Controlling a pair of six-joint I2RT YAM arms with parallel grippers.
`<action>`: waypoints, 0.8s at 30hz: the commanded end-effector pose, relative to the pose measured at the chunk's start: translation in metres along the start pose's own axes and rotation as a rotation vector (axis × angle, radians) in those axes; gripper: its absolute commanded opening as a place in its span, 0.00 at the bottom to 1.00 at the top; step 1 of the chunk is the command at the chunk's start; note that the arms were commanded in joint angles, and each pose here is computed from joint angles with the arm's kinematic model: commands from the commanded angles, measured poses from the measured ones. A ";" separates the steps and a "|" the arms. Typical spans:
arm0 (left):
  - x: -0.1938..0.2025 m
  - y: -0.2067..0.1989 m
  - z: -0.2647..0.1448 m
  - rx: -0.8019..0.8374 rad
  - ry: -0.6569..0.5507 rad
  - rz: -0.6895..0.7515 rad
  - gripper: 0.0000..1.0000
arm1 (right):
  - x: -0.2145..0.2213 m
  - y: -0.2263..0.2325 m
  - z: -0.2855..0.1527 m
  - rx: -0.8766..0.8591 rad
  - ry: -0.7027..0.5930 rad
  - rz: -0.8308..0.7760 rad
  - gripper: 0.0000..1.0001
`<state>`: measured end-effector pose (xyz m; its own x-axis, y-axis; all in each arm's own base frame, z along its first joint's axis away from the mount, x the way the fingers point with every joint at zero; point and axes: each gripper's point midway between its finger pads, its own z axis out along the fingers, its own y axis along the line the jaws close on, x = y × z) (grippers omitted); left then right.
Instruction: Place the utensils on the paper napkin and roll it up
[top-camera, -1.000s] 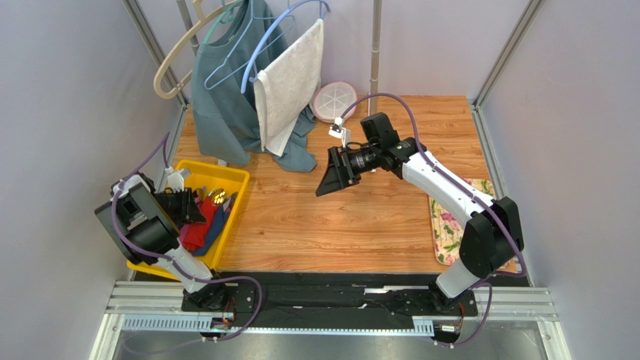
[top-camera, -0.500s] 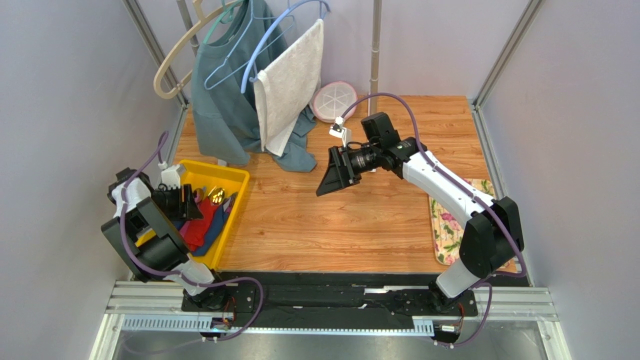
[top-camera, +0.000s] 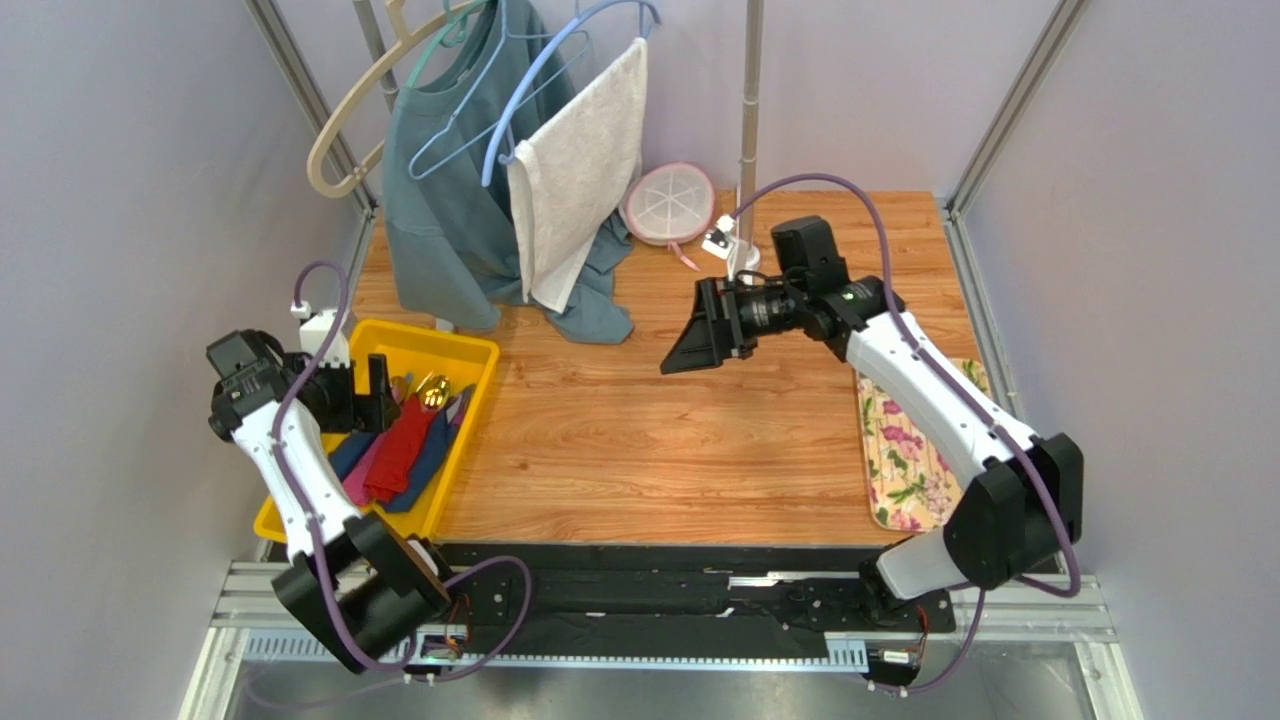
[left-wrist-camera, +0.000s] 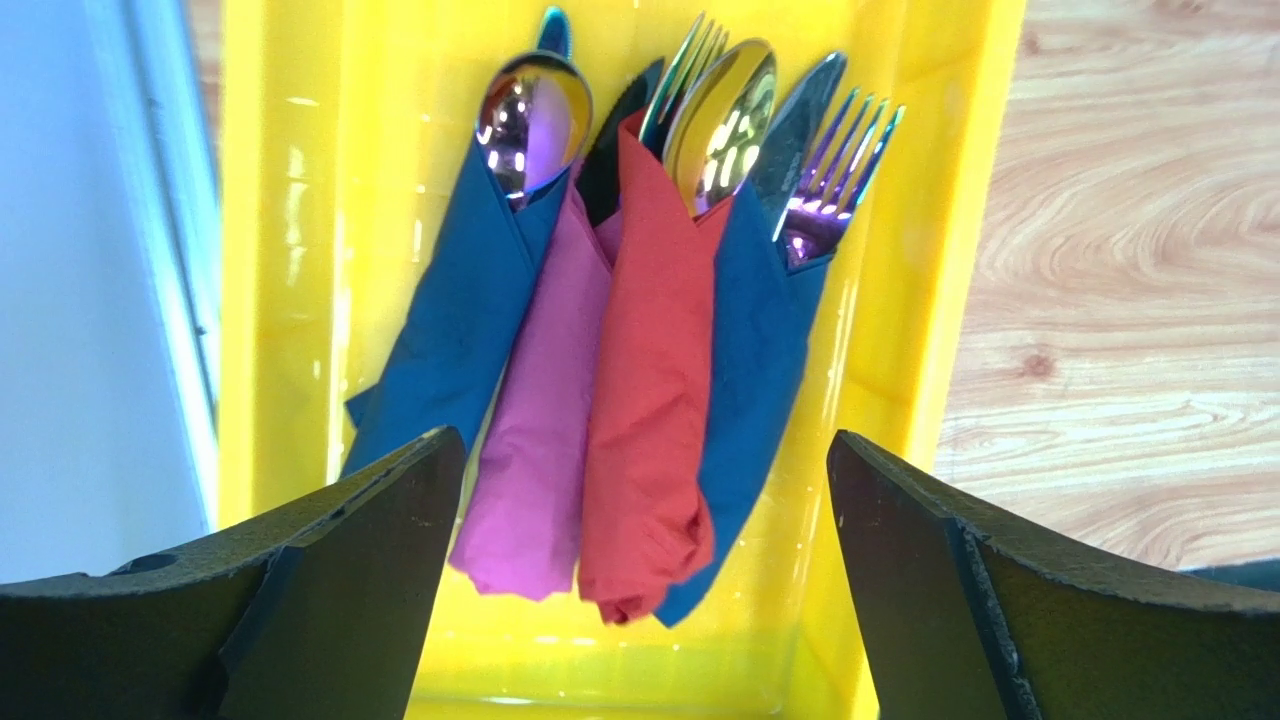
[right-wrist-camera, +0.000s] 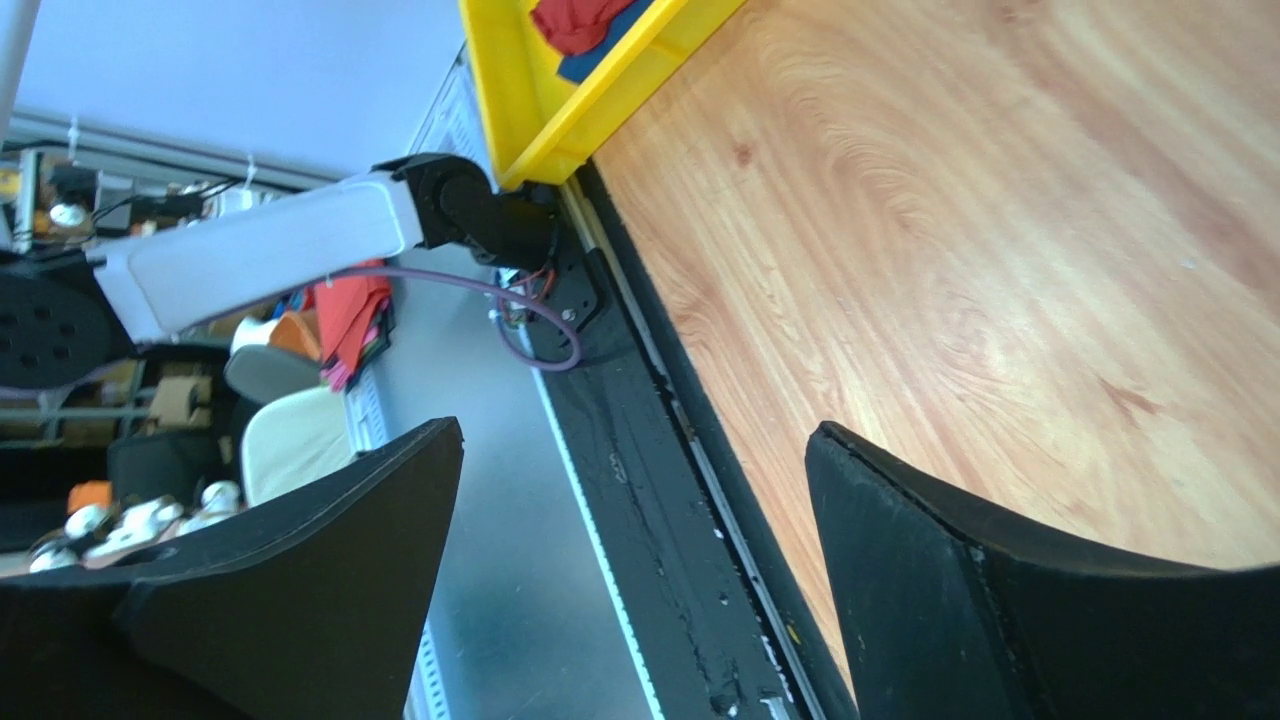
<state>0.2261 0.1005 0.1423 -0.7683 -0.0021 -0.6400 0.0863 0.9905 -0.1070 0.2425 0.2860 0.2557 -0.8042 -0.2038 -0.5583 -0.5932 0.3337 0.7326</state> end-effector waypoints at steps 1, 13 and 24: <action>-0.003 -0.017 -0.027 -0.030 -0.045 0.014 0.99 | -0.006 0.003 -0.035 0.093 -0.107 -0.056 0.98; -0.067 -0.048 -0.079 -0.035 -0.183 0.069 0.99 | 0.009 -0.036 -0.096 0.445 -0.281 -0.051 1.00; -0.086 -0.124 -0.036 0.075 -0.193 0.102 0.99 | 0.036 -0.069 -0.128 0.601 -0.346 0.000 1.00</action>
<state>0.2474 -0.0118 0.2354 -0.6303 0.1513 -0.7615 0.3069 0.9495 -0.0654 0.2474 0.1563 0.2337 -0.7315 0.0632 -0.6789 -0.4048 0.7610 0.5070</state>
